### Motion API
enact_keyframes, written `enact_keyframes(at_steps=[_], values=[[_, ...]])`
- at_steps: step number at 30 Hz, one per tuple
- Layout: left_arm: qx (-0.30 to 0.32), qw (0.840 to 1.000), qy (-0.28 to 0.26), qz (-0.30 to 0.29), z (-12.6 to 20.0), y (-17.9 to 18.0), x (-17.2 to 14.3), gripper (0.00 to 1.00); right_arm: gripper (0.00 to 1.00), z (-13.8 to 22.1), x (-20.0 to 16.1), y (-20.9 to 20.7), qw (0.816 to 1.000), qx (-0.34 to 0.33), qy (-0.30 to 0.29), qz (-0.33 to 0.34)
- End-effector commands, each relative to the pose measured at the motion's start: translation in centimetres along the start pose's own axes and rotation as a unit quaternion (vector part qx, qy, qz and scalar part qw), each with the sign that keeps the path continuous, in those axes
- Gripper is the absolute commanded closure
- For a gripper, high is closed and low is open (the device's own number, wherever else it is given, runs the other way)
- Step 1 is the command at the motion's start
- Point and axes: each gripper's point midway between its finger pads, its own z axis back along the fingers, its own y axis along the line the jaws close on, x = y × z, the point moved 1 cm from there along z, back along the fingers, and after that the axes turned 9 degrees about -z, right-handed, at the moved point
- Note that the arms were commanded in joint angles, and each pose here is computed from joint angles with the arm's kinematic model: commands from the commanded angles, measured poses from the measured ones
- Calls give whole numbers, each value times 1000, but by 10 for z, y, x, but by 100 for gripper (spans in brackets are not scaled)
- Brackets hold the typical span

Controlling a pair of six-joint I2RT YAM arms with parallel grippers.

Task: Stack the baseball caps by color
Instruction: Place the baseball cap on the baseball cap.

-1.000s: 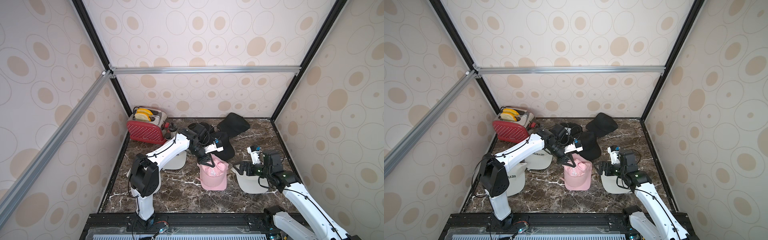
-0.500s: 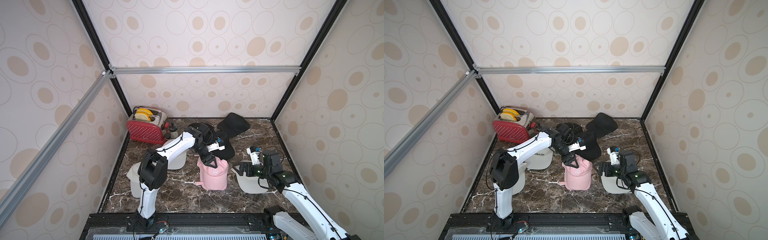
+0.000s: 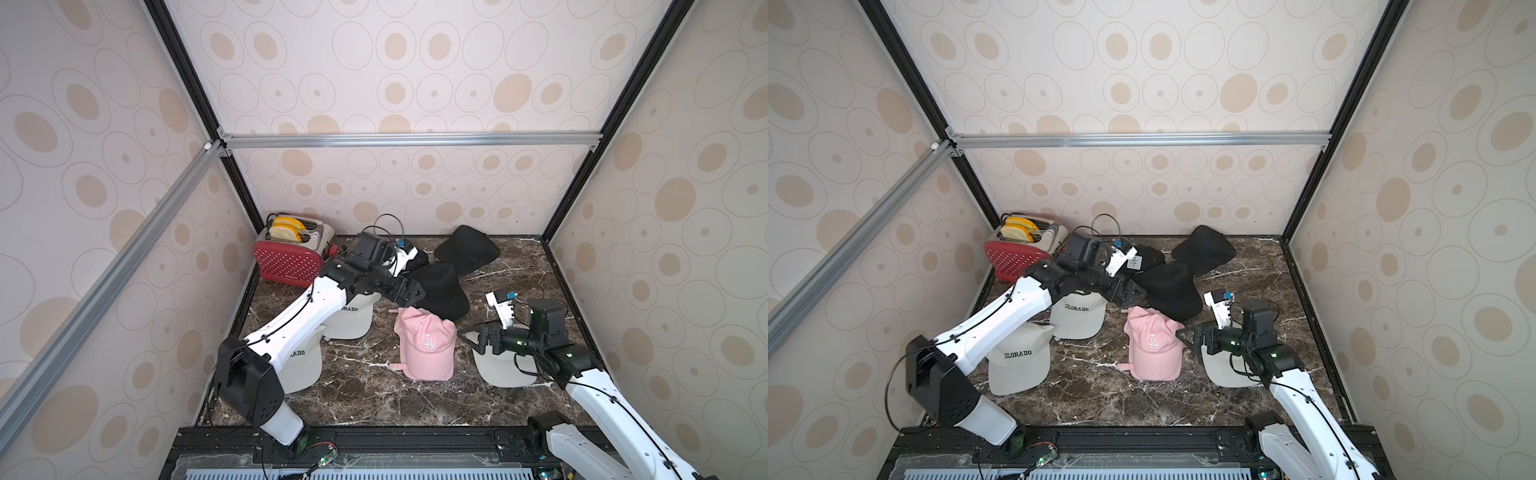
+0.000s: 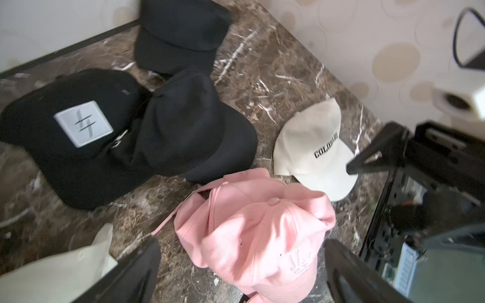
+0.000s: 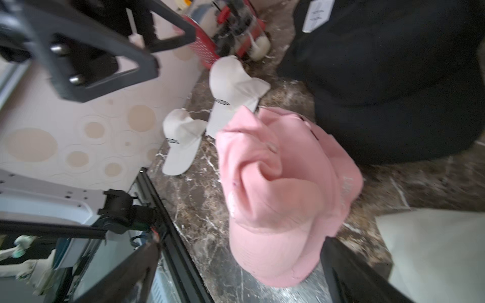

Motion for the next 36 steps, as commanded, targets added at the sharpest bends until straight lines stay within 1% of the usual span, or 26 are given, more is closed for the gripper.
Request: enact_keyframes(at_steps=[1,4,6,7,8,10,11,13,14,17,18,19,21,24,25,27,29,33,36], values=[[-18,989,-86,117,7,-1,9,1,0,1,4,36,994,109,9,22],[14,989,-95,116,26,1,-6,6,0,-4,8,38,992,125,15,17],[18,990,-87,108,33,-2,-14,17,0,-11,9,37,992,124,22,15],[9,991,-83,109,33,-5,-16,21,0,-14,9,36,992,125,27,14],[-12,990,-76,114,30,-11,-18,28,0,-17,8,37,991,130,35,12],[-50,988,-61,135,21,-20,-24,47,0,-24,6,41,989,138,50,12],[-62,987,-49,143,15,-25,-30,58,0,-27,5,42,988,141,55,14],[-73,986,-30,148,6,-33,-41,71,0,-32,2,42,988,142,62,14],[-76,986,-22,145,2,-37,-46,77,0,-34,0,43,987,143,66,15],[-90,987,0,137,-12,-49,-58,92,0,-42,-9,40,986,143,87,15],[-97,986,6,138,-17,-51,-60,95,0,-46,-11,36,986,135,93,12],[-104,984,11,141,-23,-51,-63,97,1,-49,-12,30,988,123,94,9],[-113,983,18,143,-35,-50,-67,99,1,-56,-12,11,993,80,81,8],[-63,989,35,131,-57,-28,-79,100,1,-64,-9,-22,998,0,54,18],[-44,989,50,131,-66,-19,-87,100,1,-67,-10,-35,998,-24,53,21],[-22,986,87,138,-84,-5,-103,100,2,-76,-21,-56,996,-53,77,7],[-14,982,115,149,-98,2,-123,100,6,-83,-36,-66,993,-53,108,-18],[5,976,145,165,-108,10,-155,100,6,-85,-55,-69,991,-33,122,-47],[9,975,154,163,-103,10,-160,100,6,-82,-62,-73,989,-43,130,-49]])
